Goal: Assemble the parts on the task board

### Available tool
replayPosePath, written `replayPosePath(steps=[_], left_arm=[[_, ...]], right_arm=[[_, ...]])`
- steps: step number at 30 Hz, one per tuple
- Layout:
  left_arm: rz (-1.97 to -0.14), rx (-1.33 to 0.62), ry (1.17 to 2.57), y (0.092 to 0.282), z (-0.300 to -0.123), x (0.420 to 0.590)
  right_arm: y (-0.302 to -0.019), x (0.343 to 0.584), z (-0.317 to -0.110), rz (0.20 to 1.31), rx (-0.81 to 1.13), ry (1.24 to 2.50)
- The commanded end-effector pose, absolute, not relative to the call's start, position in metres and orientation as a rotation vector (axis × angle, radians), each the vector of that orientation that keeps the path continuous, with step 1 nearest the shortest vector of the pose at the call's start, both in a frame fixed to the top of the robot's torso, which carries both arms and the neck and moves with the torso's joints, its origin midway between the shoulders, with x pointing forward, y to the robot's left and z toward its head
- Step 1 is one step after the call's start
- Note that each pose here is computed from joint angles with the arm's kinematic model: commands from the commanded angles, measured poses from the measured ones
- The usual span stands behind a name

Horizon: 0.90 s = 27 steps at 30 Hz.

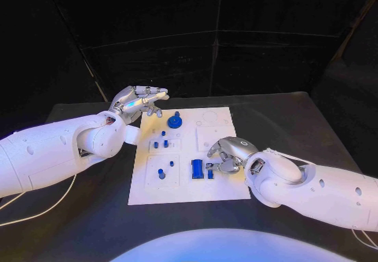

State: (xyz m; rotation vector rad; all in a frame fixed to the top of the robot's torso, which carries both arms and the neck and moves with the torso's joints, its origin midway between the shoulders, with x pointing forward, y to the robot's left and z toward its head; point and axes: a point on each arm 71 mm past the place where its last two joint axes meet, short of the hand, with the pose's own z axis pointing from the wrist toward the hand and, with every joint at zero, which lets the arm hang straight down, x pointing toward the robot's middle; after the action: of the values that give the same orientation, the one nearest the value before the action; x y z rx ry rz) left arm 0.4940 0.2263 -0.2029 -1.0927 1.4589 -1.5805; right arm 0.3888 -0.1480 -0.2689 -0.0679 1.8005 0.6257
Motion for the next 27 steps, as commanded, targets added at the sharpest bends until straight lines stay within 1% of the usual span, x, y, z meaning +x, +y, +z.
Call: replayPosePath(steps=[1,6,11,14,22,27], left_arm=[[-1.596,-1.089,1.463,0.225,-0.202,0.494],[-1.596,-1.089,1.465,0.225,-0.203,0.494],[-1.595,-1.089,1.467,0.225,-0.203,0.494],[-1.595,-1.09,1.468,0.225,-0.204,0.493],[-1.59,-1.093,1.473,0.225,-0.204,0.493],[-1.588,-1.094,1.474,0.226,-0.205,0.493]], right_arm=[[-0.149,0.389,-0.27,0.644,-0.068,1.789],[-0.148,0.388,-0.267,0.689,-0.049,1.749],[-0.146,0.386,-0.259,0.79,-0.016,1.673],[-0.147,0.384,-0.257,0.828,-0.01,1.654],[-0.153,0.384,-0.265,0.804,-0.017,1.765],[-0.153,0.383,-0.267,0.798,-0.025,1.799]])
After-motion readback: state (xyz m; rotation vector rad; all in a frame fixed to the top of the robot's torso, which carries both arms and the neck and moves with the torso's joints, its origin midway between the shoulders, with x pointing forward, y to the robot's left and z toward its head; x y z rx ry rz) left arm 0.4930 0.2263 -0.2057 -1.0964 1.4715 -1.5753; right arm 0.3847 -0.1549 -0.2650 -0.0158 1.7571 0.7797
